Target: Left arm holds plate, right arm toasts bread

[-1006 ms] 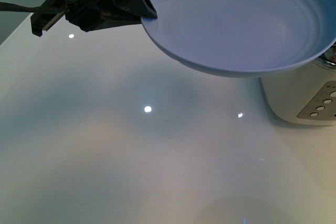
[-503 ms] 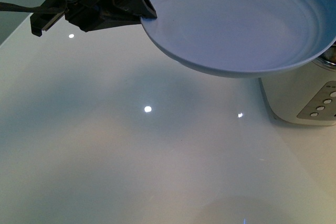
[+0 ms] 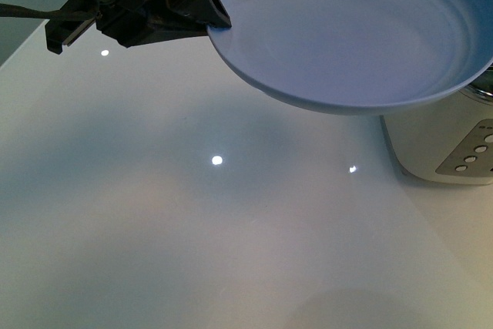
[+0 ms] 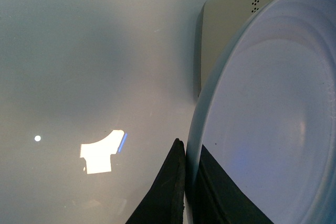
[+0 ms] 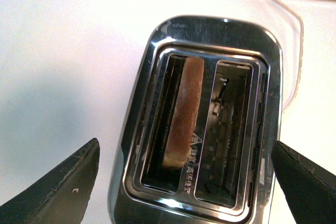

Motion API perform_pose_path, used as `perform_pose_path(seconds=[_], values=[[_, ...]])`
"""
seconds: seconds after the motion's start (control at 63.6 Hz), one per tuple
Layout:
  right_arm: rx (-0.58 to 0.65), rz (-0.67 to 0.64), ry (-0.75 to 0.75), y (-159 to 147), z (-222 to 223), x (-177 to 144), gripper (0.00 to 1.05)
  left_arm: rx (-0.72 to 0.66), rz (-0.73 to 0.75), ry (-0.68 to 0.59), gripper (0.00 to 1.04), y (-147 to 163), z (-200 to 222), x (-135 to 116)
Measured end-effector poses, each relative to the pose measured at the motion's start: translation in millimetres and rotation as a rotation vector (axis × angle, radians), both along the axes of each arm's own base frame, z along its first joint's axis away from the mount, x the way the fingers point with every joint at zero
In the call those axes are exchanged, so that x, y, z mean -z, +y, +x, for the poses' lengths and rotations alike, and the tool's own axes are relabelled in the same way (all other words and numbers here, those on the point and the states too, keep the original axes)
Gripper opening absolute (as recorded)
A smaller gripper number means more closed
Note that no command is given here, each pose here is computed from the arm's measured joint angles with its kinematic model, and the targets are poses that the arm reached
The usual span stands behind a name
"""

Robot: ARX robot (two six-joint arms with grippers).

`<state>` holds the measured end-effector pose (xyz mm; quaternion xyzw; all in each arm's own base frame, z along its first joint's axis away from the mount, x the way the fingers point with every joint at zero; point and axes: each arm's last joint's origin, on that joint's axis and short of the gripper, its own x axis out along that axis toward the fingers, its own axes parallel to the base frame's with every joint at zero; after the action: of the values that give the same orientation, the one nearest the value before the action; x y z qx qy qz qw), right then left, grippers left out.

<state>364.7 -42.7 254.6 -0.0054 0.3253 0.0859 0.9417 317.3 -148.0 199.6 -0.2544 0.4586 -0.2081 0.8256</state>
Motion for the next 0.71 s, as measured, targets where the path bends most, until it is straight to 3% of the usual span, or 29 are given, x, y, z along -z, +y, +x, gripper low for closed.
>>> perform_pose_path(seconds=[0.362,0.708], values=[[0.098,0.039,-0.348,-5,-83,-40,0.96,0.000,0.000,0.000,0.03,0,0,0],[0.162,0.078,-0.542,2,-170,-38,0.96,-0.001,0.004,0.000,0.03,0,0,1]])
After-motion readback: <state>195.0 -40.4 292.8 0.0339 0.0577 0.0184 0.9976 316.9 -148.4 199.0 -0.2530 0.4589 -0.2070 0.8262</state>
